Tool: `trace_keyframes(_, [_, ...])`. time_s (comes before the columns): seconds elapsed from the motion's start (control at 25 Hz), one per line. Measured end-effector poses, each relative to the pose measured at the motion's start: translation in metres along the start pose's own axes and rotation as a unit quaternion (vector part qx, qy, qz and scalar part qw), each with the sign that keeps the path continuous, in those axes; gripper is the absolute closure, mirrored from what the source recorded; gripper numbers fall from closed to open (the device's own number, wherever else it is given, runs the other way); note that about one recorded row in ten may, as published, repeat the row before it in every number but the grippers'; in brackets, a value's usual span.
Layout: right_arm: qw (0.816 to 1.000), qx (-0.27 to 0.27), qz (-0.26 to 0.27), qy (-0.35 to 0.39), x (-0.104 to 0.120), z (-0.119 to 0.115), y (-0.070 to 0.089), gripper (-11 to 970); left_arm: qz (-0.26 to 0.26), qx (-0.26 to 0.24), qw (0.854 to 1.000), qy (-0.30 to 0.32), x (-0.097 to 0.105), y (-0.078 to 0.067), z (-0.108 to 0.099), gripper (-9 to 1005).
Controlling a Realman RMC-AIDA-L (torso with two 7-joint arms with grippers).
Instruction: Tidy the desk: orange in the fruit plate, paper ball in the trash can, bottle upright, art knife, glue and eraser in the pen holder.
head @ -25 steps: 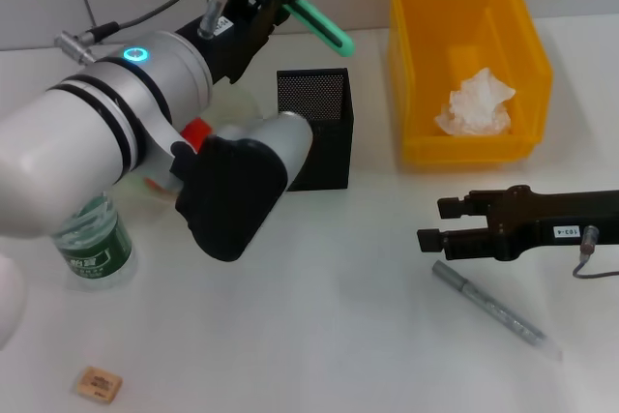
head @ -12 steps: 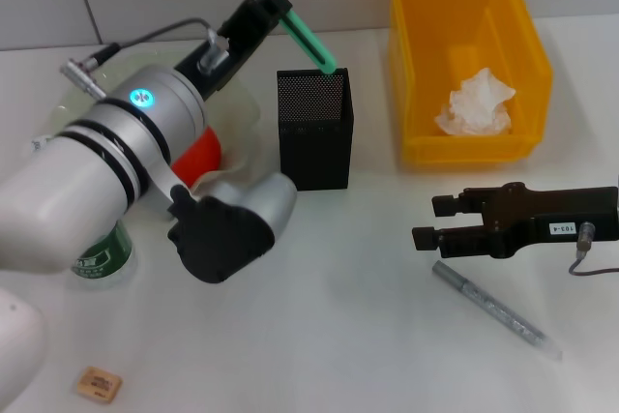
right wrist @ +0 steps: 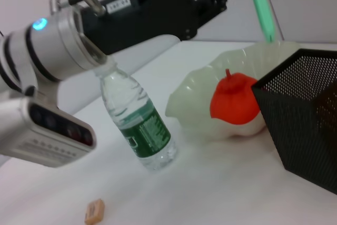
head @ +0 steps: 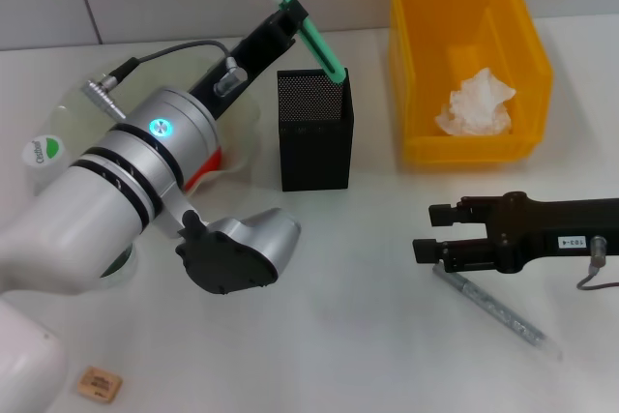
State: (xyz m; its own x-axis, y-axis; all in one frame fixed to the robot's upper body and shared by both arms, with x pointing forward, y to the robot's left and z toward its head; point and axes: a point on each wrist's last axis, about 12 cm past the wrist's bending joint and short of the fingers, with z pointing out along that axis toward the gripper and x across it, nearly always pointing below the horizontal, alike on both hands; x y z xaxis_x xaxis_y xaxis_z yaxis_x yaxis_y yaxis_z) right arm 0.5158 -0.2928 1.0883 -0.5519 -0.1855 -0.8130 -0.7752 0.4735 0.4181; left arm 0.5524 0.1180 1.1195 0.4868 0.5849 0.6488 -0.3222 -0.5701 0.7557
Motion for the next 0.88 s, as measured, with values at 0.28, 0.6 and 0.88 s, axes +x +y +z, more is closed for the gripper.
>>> trace_keyframes(0.28, [1.000, -0.001, 0.002, -0.005, 0.005, -0.006, 0.001, 202, 0.029, -0.017, 0.999, -0.003, -0.004, -0.001, 0.005, 805])
trace_keyframes(0.6, [1.000, 0.003, 0.003, -0.001, 0.011, -0.011, 0.002, 202, 0.056, -0.021, 0.998, 0.000, -0.004, -0.006, 0.008, 805])
trace_keyframes(0.88, [1.000, -0.004, 0.004, -0.005, 0.012, -0.015, 0.004, 201, 0.081, -0.016, 0.997, -0.001, -0.005, -0.015, 0.009, 804])
